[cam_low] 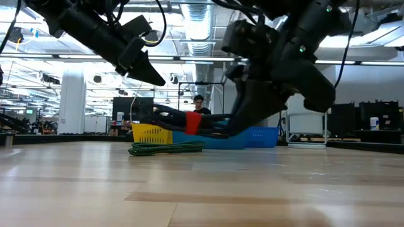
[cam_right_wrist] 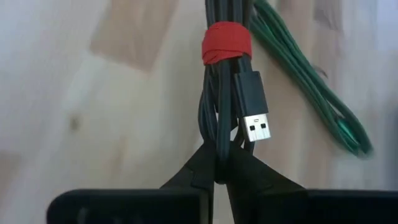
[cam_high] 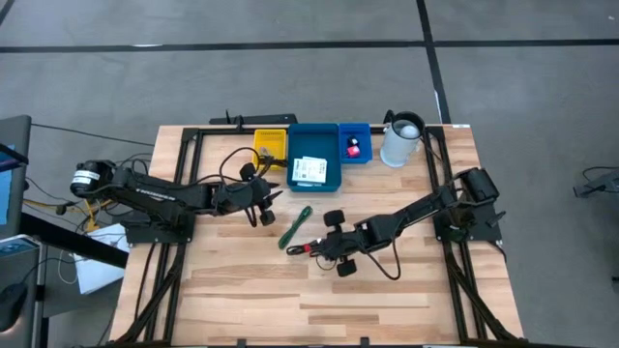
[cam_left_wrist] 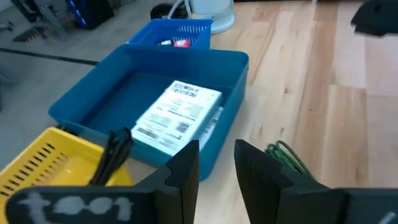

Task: Pick and place items into bin
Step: Put the black charger cable into the yellow bin, then put the green charger cable into the yellow bin

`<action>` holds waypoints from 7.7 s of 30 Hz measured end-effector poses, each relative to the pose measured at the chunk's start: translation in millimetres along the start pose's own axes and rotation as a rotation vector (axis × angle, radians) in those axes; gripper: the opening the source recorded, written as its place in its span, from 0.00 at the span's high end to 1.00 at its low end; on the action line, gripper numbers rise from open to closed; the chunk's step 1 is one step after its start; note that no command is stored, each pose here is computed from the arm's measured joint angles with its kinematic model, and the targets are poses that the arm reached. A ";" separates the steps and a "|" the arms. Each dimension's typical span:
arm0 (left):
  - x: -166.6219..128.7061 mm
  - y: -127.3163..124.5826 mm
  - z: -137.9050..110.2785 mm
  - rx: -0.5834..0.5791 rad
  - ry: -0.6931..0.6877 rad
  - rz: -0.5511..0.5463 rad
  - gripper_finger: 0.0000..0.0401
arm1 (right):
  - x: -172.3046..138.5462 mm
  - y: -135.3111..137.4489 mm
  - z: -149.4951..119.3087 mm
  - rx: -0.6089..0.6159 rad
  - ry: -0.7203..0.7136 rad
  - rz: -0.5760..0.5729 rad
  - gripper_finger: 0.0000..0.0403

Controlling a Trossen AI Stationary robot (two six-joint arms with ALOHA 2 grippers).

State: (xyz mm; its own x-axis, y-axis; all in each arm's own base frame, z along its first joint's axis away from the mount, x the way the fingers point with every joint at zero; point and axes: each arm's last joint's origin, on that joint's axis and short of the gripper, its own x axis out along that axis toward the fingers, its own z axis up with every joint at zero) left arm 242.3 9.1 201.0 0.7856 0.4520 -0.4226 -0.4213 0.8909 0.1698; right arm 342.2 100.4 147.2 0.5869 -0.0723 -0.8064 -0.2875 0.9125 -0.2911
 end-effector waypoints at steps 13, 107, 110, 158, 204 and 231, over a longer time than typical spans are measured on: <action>19.4 3.0 -11.2 0.010 0.072 -0.032 0.76 | -72.5 -33.7 21.2 0.003 -0.075 -0.134 0.96; 44.9 -7.7 71.7 0.180 0.394 0.205 0.96 | -87.2 -44.5 -9.2 0.207 0.185 -0.196 0.43; 43.9 18.0 75.6 0.116 0.398 0.319 0.96 | -87.6 -43.4 -14.9 0.228 0.235 -0.197 0.40; 83.7 118.3 47.5 -0.265 0.561 0.391 0.91 | -70.5 -7.4 -56.6 0.251 0.342 -0.175 0.42; 29.4 51.2 86.4 -0.014 0.379 0.258 0.67 | -34.8 12.3 -35.3 0.257 -0.218 -0.202 0.42; 4.1 6.2 80.5 -0.231 0.547 -0.279 0.67 | -8.0 -17.1 -58.6 0.399 -0.025 -0.391 0.42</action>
State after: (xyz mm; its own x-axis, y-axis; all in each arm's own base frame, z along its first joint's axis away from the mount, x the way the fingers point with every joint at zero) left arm 279.4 20.0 272.0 0.5613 0.0631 -0.8252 -0.3695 0.9113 -0.1816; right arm 298.0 61.8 128.5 0.6112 -0.4313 -0.6636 0.2617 0.9015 -0.3448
